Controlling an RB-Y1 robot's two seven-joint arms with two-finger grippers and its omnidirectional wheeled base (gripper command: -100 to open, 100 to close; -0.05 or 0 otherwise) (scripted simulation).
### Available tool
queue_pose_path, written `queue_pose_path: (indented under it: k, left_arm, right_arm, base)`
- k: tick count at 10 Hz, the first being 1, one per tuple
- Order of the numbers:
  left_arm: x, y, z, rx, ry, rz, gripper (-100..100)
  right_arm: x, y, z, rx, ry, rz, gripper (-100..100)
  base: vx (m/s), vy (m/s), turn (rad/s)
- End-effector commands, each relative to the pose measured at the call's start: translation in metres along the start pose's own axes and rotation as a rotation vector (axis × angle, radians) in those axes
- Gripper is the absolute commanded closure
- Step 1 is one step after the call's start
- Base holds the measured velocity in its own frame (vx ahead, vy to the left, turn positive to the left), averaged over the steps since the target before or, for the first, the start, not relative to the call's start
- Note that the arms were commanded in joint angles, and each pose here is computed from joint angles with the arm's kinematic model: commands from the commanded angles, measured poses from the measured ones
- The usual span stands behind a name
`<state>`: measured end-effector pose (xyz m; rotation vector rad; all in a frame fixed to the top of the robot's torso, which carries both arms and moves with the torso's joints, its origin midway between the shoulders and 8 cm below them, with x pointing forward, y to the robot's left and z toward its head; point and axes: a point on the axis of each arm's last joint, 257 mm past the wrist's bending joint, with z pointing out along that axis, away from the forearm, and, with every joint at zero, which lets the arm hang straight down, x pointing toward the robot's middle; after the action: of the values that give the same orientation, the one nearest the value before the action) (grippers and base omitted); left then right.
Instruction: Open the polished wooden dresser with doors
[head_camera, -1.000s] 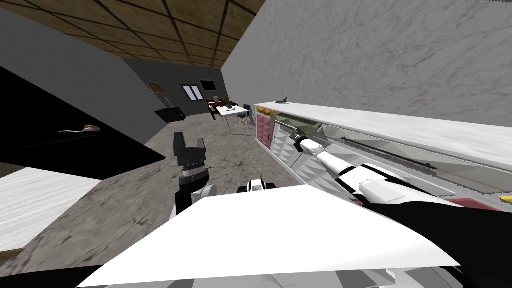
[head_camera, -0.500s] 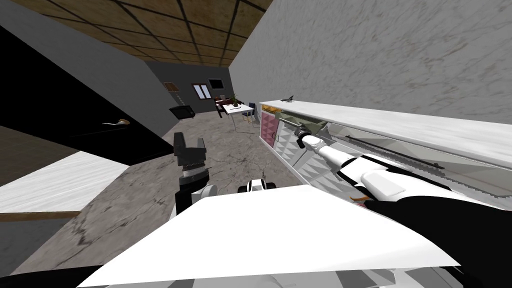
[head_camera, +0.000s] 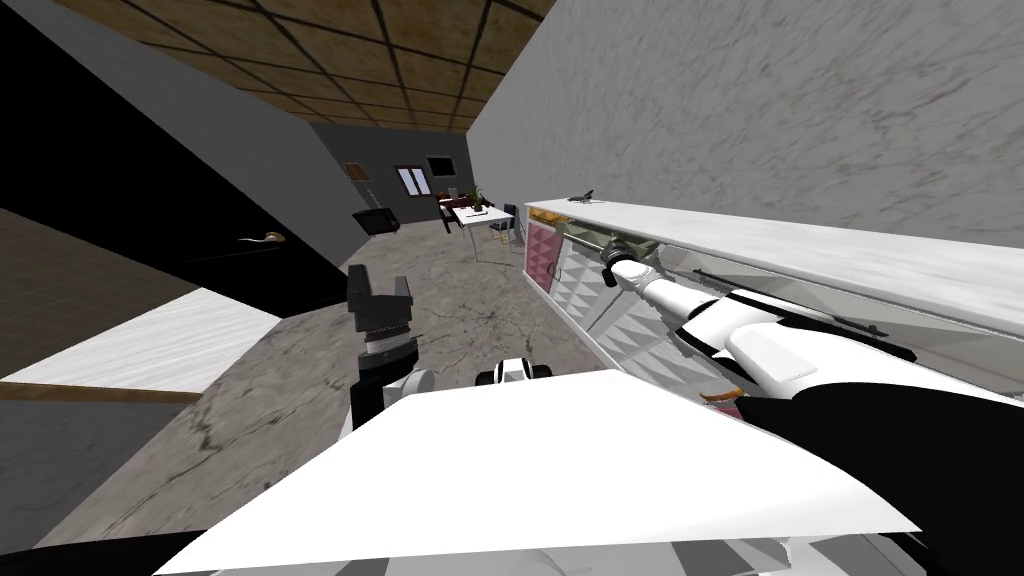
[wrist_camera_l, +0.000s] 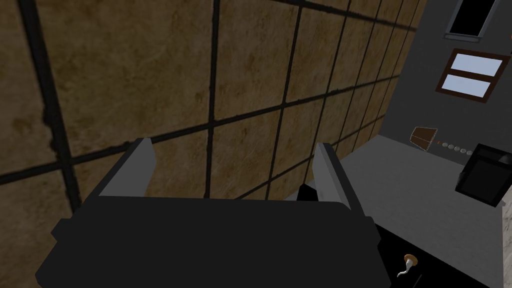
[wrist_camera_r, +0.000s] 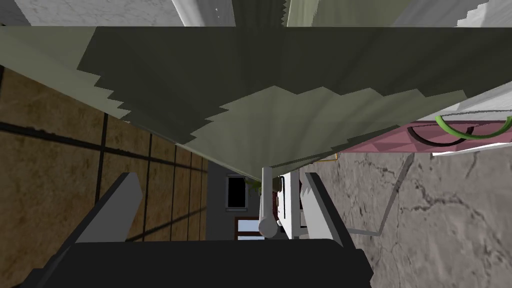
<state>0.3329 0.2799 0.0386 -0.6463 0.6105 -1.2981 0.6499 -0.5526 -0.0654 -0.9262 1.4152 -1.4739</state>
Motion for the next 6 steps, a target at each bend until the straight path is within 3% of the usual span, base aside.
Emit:
queue_pose_path:
  k: [1, 2, 3, 6]
  left_arm:
    - [0.0000, 0.0001, -0.0001, 0.000, 0.000, 0.000, 0]
    - [-0.0001, 0.0001, -0.0001, 0.000, 0.000, 0.000, 0]
    - [-0.0001, 0.0000, -0.0001, 0.000, 0.000, 0.000, 0]
    - [-0.0001, 0.0000, -0.0001, 0.000, 0.000, 0.000, 0]
  right_arm:
    - [0.0126, -0.0198, 0.0099, 0.039, 0.039, -0.030, -100]
    - [0.0072, -0.0133, 0.0090, 0.026, 0.025, -0.025, -100]
    - [0.0076, -0.0131, 0.0092, 0.025, 0.026, -0.024, 0]
    - [0.0072, -0.0112, 0.0088, 0.022, 0.025, -0.025, 0]
  base:
    - [-0.037, 0.012, 0.004]
    - [0.000, 0.000, 0.000]
    - [0.000, 0.000, 0.000]
    - [0.000, 0.000, 0.000]
